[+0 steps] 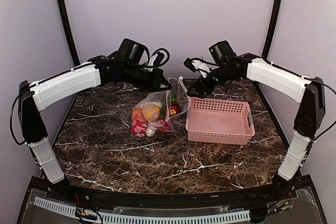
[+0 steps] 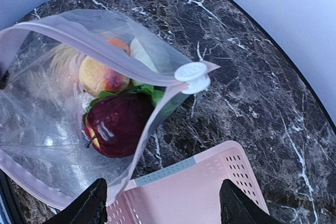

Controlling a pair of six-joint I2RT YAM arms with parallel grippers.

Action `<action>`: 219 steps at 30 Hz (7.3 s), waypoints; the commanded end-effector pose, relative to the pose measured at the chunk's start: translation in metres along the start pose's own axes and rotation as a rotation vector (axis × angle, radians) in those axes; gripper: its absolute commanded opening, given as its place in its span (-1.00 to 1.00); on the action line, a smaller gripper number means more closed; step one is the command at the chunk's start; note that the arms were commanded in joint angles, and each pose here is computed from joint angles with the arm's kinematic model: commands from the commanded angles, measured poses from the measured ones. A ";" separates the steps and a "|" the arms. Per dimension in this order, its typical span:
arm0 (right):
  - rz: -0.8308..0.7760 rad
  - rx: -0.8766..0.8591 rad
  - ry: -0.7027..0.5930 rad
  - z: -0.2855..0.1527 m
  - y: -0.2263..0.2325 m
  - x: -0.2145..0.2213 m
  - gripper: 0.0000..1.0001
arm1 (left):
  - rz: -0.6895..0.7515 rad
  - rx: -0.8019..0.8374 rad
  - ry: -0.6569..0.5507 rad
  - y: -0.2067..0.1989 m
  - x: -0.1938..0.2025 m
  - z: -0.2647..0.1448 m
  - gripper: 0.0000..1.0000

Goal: Place the food in the zip-top bag and seal the zipper
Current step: Place the zipper food storage bag at the center of the board, then pick up the zipper food storage bag from the center of the board, then pass from the right arm to the left, then zip the zipper on the zipper food storage bag.

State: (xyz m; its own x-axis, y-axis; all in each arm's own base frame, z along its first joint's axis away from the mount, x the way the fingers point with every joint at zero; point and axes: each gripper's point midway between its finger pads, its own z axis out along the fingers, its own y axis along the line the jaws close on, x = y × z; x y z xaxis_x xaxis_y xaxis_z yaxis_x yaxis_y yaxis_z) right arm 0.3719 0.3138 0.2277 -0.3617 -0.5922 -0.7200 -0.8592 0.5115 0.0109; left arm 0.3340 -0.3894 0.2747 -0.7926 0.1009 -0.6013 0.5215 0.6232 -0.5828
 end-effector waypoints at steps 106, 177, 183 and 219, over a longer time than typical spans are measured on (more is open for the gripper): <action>-0.651 -0.756 -0.126 -0.078 0.214 -0.045 -0.96 | 0.765 0.205 -0.331 -0.052 0.040 -0.119 0.40; -0.677 -0.591 -0.149 -0.081 0.207 -0.062 -0.72 | 0.912 0.348 -0.132 -0.071 0.093 -0.096 -0.98; -0.583 -0.656 -0.290 -0.121 0.209 -0.091 0.05 | 0.826 0.308 -0.170 -0.071 0.078 -0.096 -0.99; -0.414 -0.563 -0.153 -0.056 0.195 -0.086 -0.39 | 0.748 0.263 -0.230 -0.072 0.055 -0.091 -0.98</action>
State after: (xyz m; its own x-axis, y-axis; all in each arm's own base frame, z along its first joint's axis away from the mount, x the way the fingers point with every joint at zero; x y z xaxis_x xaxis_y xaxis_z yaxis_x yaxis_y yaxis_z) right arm 0.2168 0.4261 0.3483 0.0558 -0.5120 -0.8572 -0.9878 -0.1533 0.0272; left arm 0.2267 -0.3580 0.3172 -0.1720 0.2772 -0.9453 0.9616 0.2554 -0.1001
